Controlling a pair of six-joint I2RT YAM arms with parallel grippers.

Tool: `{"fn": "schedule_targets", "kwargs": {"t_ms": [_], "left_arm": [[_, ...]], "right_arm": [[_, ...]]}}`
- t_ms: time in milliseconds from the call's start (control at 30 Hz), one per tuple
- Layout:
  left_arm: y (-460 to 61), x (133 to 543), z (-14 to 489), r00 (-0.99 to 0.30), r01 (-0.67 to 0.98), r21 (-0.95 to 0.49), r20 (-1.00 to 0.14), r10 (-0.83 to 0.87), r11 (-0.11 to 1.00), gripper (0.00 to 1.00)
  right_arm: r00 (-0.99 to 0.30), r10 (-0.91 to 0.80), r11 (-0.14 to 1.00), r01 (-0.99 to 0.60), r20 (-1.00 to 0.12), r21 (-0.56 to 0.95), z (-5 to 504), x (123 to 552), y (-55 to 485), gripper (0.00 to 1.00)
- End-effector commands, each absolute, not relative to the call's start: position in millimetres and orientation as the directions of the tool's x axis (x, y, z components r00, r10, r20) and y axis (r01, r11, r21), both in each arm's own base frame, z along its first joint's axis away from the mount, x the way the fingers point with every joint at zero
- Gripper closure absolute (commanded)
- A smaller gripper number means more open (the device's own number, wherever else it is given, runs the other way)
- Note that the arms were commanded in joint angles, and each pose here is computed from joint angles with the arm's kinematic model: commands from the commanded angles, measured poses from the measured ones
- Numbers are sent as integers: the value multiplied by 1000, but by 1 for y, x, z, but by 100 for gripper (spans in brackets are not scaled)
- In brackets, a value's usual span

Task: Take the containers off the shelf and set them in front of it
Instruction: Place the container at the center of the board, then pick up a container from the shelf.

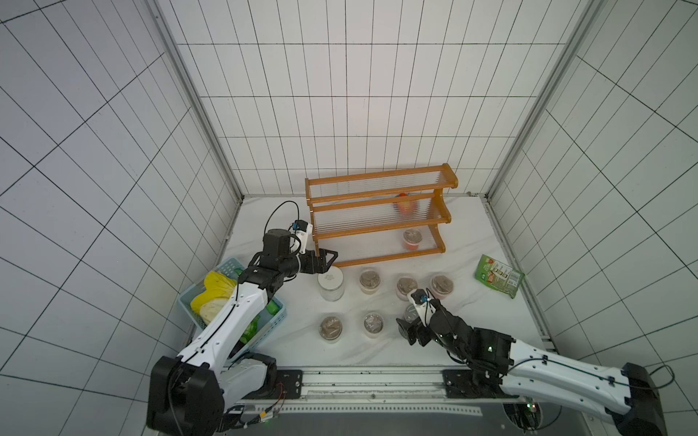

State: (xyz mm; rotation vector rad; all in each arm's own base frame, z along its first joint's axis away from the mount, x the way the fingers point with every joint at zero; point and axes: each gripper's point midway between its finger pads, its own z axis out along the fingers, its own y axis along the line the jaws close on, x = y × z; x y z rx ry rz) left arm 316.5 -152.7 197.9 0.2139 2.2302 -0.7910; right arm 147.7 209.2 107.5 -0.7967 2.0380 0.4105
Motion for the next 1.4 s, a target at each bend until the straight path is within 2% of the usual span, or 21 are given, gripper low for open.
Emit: {"fn": "schedule_targets", "kwargs": {"t_ms": [0, 300, 467, 567, 767, 967, 1233, 1367], "left_arm": [[-155, 321, 209, -690, 403, -465, -720, -73, 789, 2], [-158, 324, 208, -698, 414, -474, -713, -64, 777, 2], [-159, 325, 210, -697, 416, -476, -714, -65, 775, 2], [-159, 325, 211, -697, 417, -478, -714, -66, 774, 2], [-160, 325, 218, -687, 425, -476, -723, -68, 770, 2], [-159, 325, 218, -686, 423, -474, -724, -68, 772, 2], [-158, 325, 214, -689, 418, -468, -722, -65, 778, 1], [-158, 327, 212, -693, 414, -469, -718, -64, 780, 2]], "right_arm": [[-417, -385, 773, -633, -823, -41, 106, 153, 198, 4], [-294, -343, 819, -559, -892, -131, 186, 187, 198, 1], [-330, -231, 886, -460, -915, -58, 201, 245, 186, 1], [-306, -195, 904, -424, -932, -50, 209, 284, 186, 1], [-336, -159, 929, -369, -928, -26, 181, 356, 184, 1], [-356, -111, 938, -345, -928, 20, 162, 410, 178, 1], [-370, -106, 909, -412, -923, 61, 146, 441, 193, 1], [-393, -108, 922, -383, -913, 56, 132, 450, 191, 1]]}}
